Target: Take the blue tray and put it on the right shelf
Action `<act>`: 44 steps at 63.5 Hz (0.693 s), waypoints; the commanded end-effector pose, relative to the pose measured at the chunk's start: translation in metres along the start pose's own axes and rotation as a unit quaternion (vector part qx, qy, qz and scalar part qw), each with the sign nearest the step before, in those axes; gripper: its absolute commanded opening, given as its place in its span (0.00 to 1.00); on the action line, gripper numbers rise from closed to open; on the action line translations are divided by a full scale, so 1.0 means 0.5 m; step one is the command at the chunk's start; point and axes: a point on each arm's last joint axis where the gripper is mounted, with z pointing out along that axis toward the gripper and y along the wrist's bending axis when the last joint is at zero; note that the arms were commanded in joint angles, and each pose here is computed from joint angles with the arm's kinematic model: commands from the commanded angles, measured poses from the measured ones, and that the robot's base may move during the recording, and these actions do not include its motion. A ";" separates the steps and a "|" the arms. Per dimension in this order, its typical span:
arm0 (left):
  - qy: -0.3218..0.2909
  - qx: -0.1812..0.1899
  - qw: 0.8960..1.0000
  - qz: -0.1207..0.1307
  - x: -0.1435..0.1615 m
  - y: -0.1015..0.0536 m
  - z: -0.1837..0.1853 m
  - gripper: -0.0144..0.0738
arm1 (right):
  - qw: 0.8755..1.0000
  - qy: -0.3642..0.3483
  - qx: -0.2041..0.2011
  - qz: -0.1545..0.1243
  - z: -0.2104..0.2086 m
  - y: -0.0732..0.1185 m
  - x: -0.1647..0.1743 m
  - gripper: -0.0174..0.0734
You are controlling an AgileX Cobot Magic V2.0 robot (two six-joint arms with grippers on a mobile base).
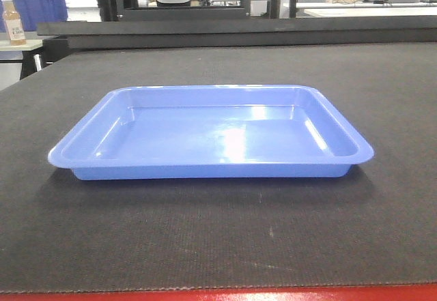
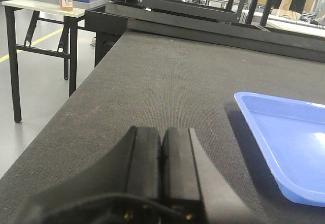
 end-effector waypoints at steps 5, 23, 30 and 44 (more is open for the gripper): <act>-0.038 0.005 0.999 -0.003 0.001 0.001 0.000 0.11 | 0.998 -0.063 0.005 -0.005 -0.007 -0.001 -0.032 0.25; -0.038 0.005 0.999 -0.003 0.001 0.001 0.000 0.11 | 0.998 -0.063 0.005 -0.005 -0.007 -0.001 -0.032 0.25; -0.037 0.005 0.999 -0.003 0.002 0.001 0.000 0.11 | 0.998 -0.066 0.006 -0.006 -0.007 -0.001 -0.033 0.25; -0.067 0.006 0.998 -0.003 -0.009 0.000 -0.002 0.11 | 0.997 -0.076 0.006 -0.006 -0.007 -0.001 -0.037 0.25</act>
